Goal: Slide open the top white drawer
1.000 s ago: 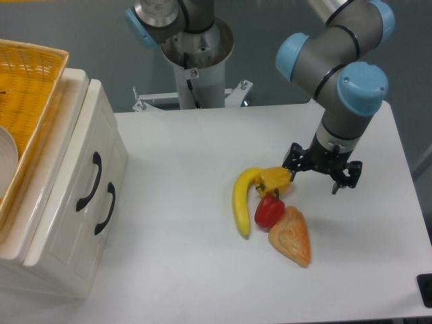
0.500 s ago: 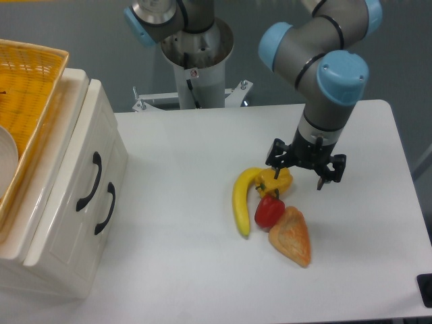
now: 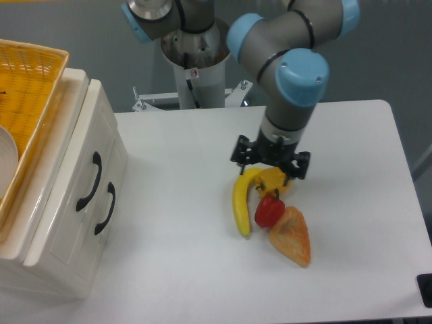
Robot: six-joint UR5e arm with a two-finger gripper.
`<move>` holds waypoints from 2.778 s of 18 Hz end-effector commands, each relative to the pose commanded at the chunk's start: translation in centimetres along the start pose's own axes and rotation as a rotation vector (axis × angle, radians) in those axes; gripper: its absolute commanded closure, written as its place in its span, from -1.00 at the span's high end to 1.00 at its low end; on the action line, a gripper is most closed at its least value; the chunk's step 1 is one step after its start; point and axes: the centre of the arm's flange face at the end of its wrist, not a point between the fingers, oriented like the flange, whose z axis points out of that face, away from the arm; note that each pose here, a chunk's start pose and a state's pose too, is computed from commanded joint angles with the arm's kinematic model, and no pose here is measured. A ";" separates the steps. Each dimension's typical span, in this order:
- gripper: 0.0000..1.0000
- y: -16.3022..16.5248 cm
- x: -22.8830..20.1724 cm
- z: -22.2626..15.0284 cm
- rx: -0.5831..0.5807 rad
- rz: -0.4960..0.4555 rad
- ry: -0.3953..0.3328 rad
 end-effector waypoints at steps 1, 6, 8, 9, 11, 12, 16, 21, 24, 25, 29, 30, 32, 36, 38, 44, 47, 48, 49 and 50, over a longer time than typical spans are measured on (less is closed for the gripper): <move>1.00 -0.4 1.2 -0.1 0.001 -0.006 -0.001; 1.00 -2.0 5.0 0.4 0.006 -0.034 0.024; 1.00 -2.5 6.1 0.2 0.029 -0.060 0.055; 1.00 -2.9 7.0 0.2 0.034 -0.058 0.062; 1.00 -3.5 8.8 0.3 0.039 -0.061 0.077; 1.00 -3.7 9.5 0.3 0.045 -0.064 0.093; 1.00 -4.5 11.9 0.4 0.075 -0.078 0.165; 1.00 -5.2 13.5 0.3 0.096 -0.100 0.225; 1.00 -5.4 14.3 0.4 0.097 -0.097 0.235; 1.00 -5.5 14.4 0.5 0.094 -0.098 0.237; 1.00 -5.7 15.7 0.7 0.092 -0.077 0.244; 1.00 -5.8 16.2 0.8 0.090 -0.070 0.247; 1.00 -6.1 17.0 1.3 0.083 -0.073 0.251; 1.00 -6.6 18.0 2.4 0.067 -0.065 0.267; 1.00 -6.7 18.5 2.5 0.062 -0.064 0.268; 1.00 -7.0 18.7 2.6 0.065 -0.070 0.283; 1.00 -7.1 18.5 3.1 0.059 -0.074 0.286; 1.00 -7.2 18.5 3.5 0.054 -0.074 0.287; 1.00 -7.3 18.4 3.8 0.054 -0.074 0.287; 1.00 -7.4 18.5 3.8 0.057 -0.071 0.287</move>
